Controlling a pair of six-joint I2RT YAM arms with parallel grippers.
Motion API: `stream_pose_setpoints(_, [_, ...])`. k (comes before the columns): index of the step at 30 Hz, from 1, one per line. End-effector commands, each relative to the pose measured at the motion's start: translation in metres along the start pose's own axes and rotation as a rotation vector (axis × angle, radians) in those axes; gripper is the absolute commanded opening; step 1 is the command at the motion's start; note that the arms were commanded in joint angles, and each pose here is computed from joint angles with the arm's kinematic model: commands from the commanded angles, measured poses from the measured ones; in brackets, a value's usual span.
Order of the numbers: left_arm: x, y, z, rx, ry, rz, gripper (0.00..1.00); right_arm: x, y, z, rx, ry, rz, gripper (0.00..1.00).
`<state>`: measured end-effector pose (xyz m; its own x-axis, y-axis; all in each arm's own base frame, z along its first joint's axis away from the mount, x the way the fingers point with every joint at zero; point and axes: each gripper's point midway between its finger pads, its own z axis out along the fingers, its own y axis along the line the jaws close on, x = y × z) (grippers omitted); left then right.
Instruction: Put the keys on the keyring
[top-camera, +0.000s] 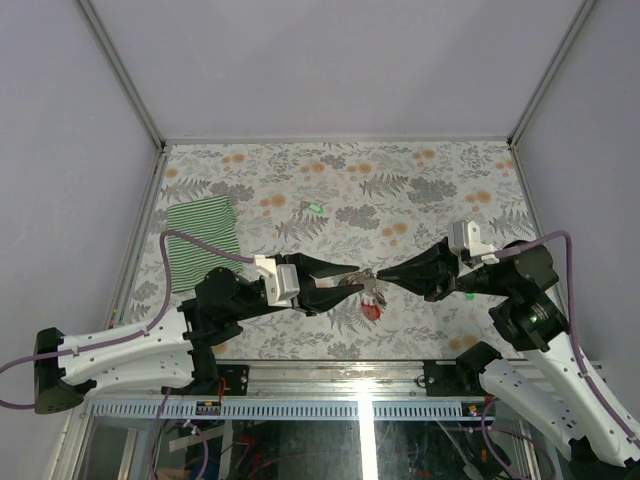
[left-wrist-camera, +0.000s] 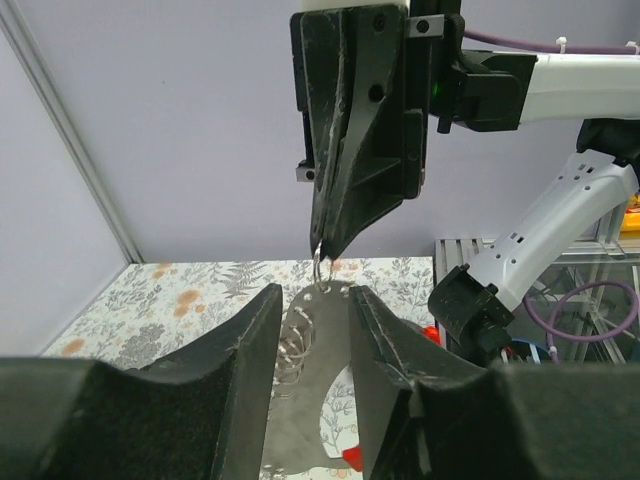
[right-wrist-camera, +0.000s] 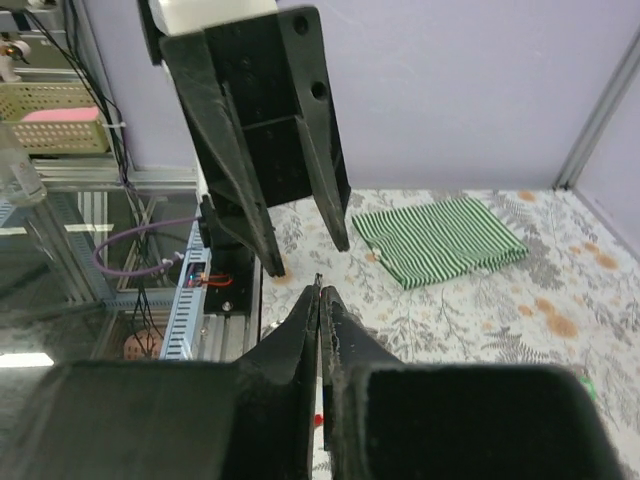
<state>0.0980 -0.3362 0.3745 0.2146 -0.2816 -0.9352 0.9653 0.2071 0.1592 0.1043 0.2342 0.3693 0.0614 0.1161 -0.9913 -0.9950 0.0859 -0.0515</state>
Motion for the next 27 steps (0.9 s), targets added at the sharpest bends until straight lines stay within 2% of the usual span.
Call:
stream_pose_setpoints(1, [-0.016,-0.001,-0.002,0.003,-0.067,0.008,0.32,-0.046,0.017,0.000,-0.067,-0.136,-0.104,0.00])
stream_pose_setpoints(8, [-0.027,-0.005,0.003,0.019,-0.129,-0.025,0.24,-0.054,0.017,0.003,-0.084,-0.179,-0.092,0.00])
stream_pose_setpoints(21, [-0.047,-0.005,0.003,0.021,-0.220,-0.046,0.25,-0.052,0.018,0.003,-0.101,-0.174,-0.093,0.00])
stream_pose_setpoints(27, [-0.044,-0.008,0.009,0.040,-0.218,-0.063,0.25,-0.051,0.019,0.004,-0.107,-0.171,-0.091,0.00])
